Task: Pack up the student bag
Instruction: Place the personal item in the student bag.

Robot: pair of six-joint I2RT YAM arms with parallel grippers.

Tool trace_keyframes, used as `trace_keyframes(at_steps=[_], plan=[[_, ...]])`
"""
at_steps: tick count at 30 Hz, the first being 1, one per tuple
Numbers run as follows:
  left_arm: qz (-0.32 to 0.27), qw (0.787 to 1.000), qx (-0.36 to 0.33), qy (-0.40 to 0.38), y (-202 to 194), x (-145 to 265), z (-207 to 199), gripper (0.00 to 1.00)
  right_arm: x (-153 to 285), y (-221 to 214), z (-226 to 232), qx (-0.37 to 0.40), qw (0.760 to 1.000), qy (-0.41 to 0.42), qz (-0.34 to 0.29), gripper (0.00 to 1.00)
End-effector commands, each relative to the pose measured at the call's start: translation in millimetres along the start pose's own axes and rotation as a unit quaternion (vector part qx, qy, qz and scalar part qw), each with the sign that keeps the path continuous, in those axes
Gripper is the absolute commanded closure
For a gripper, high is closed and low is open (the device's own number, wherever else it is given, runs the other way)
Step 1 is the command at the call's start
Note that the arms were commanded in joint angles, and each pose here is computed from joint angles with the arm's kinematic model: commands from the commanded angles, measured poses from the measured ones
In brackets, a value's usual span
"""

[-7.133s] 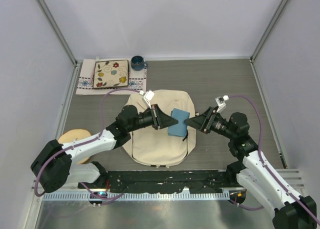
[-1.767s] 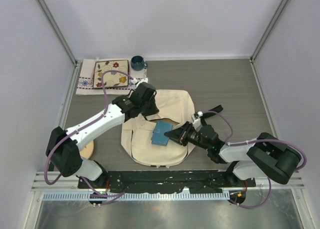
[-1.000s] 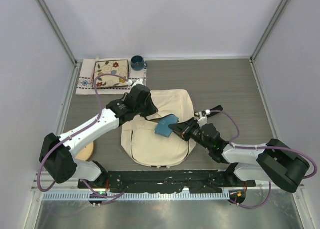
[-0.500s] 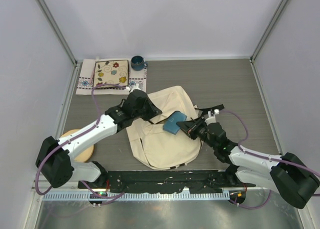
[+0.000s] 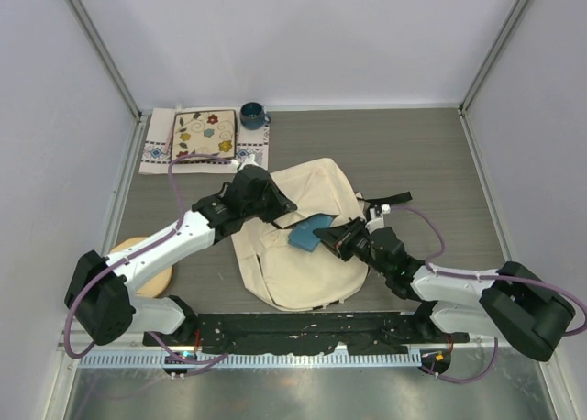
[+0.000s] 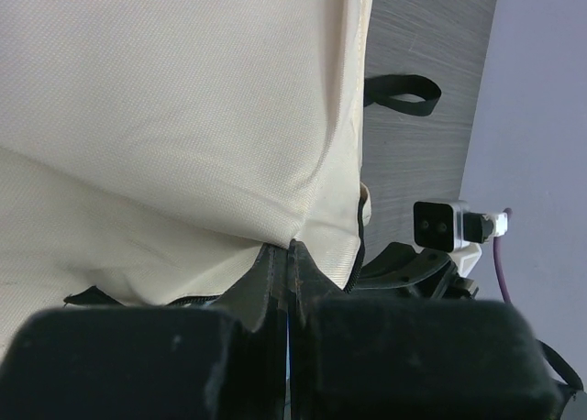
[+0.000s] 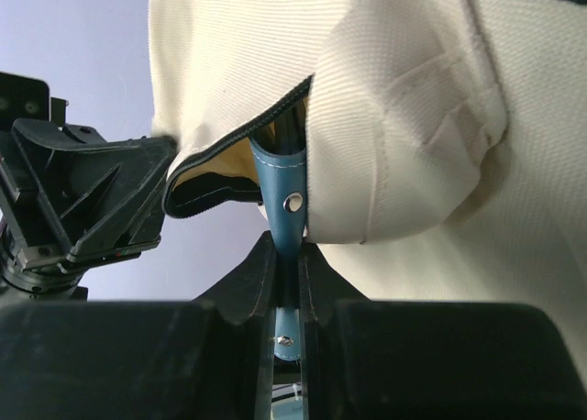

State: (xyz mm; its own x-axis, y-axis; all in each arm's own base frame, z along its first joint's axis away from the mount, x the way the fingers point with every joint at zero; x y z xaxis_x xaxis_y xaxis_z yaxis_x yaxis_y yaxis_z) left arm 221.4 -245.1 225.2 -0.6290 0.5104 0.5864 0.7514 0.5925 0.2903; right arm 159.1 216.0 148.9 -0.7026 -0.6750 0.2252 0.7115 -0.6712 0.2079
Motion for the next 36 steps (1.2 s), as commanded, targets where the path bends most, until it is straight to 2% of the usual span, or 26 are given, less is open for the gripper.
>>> trace_keyframes(at_steps=[1,5,7,9,14,18,36], plan=[[-0.011,0.995,-0.015,-0.095,9,14,-39,1.00,-6,-3,23,-0.038,0.998,0.053,0.017,0.99],[0.006,0.992,-0.028,-0.127,6,19,-43,1.00,-9,2,23,-0.053,0.996,0.070,-0.014,0.99],[0.007,0.991,-0.031,-0.130,5,20,-42,1.00,-13,1,24,-0.060,0.996,0.067,-0.009,0.99],[0.009,0.990,-0.038,-0.135,5,22,-42,1.00,-13,5,36,-0.057,0.993,0.101,-0.020,0.99],[0.025,0.990,-0.048,-0.133,1,23,-38,1.00,-9,28,36,-0.055,0.989,0.104,-0.095,0.98],[0.032,0.990,-0.049,-0.127,-3,22,-30,1.00,-4,40,35,-0.051,0.986,0.104,-0.123,0.98],[0.064,0.984,-0.051,-0.160,-7,24,-41,1.00,-26,42,30,0.029,0.984,0.086,-0.152,0.98]])
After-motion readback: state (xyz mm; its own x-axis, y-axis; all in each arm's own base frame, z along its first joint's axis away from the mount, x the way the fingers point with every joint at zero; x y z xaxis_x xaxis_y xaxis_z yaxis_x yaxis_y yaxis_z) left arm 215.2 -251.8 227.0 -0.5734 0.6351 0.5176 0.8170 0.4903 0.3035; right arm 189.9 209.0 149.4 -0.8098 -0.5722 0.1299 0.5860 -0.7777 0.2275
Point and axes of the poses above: each gripper's point midway between its finger pads, its own x axis back along the fingers, its own z axis along the line the jaws close on, y = z × x, the point moved 8 cm from there along x, back along the fingers, and after that the axes turned 9 degrees about x, right-handed, at the moved point
